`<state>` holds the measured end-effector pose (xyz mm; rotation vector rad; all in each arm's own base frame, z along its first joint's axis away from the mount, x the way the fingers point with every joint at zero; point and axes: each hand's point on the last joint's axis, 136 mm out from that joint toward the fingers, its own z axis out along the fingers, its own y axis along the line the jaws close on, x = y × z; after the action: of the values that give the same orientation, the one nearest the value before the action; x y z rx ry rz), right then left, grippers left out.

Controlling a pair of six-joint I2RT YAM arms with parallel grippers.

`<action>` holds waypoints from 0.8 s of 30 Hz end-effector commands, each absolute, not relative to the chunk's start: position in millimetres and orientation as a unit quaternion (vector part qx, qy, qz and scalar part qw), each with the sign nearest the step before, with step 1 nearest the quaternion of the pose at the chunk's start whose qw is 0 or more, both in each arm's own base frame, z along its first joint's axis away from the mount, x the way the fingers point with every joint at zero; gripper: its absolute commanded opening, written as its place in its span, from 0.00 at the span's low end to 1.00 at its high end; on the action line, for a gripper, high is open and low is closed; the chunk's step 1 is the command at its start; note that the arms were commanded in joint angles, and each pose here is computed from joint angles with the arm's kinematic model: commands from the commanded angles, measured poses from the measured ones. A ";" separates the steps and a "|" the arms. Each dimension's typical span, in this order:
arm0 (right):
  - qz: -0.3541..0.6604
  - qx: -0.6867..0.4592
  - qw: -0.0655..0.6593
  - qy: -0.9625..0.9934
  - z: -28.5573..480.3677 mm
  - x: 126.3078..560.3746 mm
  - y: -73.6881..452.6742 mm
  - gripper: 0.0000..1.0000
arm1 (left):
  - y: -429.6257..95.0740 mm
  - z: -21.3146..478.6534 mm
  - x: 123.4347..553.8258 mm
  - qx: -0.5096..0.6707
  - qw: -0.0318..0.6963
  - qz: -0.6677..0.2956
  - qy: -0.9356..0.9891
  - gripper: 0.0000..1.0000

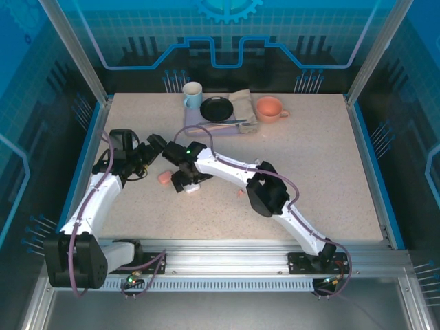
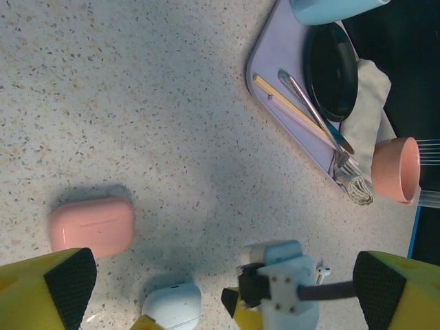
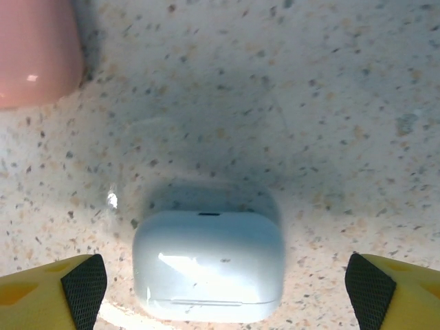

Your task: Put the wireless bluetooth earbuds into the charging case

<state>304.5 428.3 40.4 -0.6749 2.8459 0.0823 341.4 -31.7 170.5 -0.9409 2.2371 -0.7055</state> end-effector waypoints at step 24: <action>0.043 -0.053 0.135 0.988 91.7 326.3 347.0 0.92 | -39.0 184.3 345.8 -0.352 0.306 -0.303 0.831 0.99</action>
<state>330.3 327.3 57.7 -0.2986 2.9029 -0.0549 342.4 -36.1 173.2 -0.9332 2.2337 -0.7428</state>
